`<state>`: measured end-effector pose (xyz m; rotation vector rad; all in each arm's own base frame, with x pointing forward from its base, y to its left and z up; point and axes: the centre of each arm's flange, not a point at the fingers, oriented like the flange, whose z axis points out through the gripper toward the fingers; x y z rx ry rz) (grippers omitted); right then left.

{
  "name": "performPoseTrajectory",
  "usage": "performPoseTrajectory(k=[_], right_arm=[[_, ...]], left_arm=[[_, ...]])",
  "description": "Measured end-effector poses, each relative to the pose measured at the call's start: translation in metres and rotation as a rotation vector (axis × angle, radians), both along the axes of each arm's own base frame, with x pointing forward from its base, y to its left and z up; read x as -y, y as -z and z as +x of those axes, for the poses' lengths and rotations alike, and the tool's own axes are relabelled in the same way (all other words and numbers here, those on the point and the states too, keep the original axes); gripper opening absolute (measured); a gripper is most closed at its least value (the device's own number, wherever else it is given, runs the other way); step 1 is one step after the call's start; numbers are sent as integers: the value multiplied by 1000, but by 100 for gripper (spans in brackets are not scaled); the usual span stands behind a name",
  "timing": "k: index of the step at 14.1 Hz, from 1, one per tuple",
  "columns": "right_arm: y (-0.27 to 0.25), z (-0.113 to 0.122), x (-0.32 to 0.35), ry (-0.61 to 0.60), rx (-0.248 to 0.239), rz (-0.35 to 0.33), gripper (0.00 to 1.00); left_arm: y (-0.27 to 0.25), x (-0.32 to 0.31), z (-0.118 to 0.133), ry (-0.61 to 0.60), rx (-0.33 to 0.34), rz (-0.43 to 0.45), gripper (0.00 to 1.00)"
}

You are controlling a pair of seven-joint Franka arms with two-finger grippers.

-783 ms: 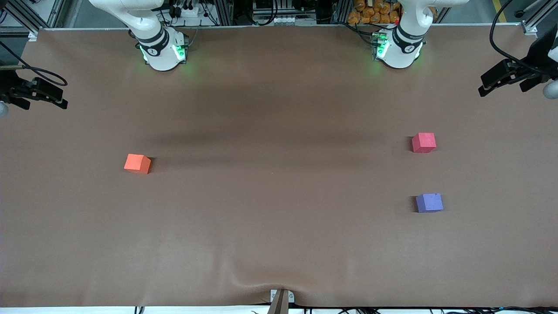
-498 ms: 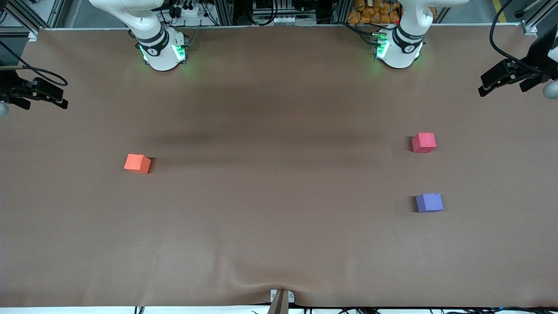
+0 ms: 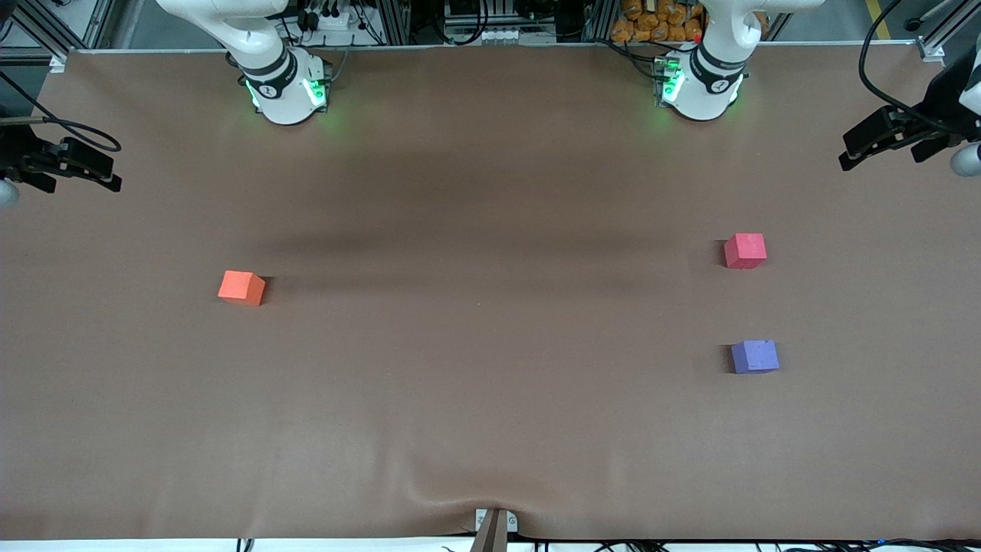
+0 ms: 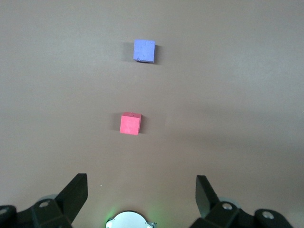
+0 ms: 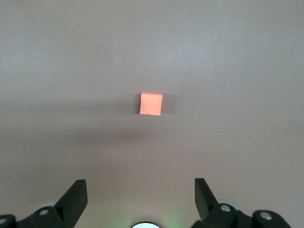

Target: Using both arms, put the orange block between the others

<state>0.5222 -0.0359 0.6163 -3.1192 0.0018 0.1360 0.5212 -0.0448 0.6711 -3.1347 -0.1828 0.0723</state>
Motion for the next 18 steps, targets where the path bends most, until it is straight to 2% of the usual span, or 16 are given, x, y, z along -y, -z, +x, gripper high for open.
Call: performPoseTrajectory(k=[8, 12, 18], right_arm=[[20, 3, 1, 3, -40, 1, 100], [55, 14, 1, 3, -106, 2, 100], [146, 50, 0, 2, -203, -5, 100]], left_arm=[[2, 0, 0, 0, -4, 0, 100], [6, 0, 2, 0, -11, 1, 100], [11, 3, 5, 4, -13, 1, 100]])
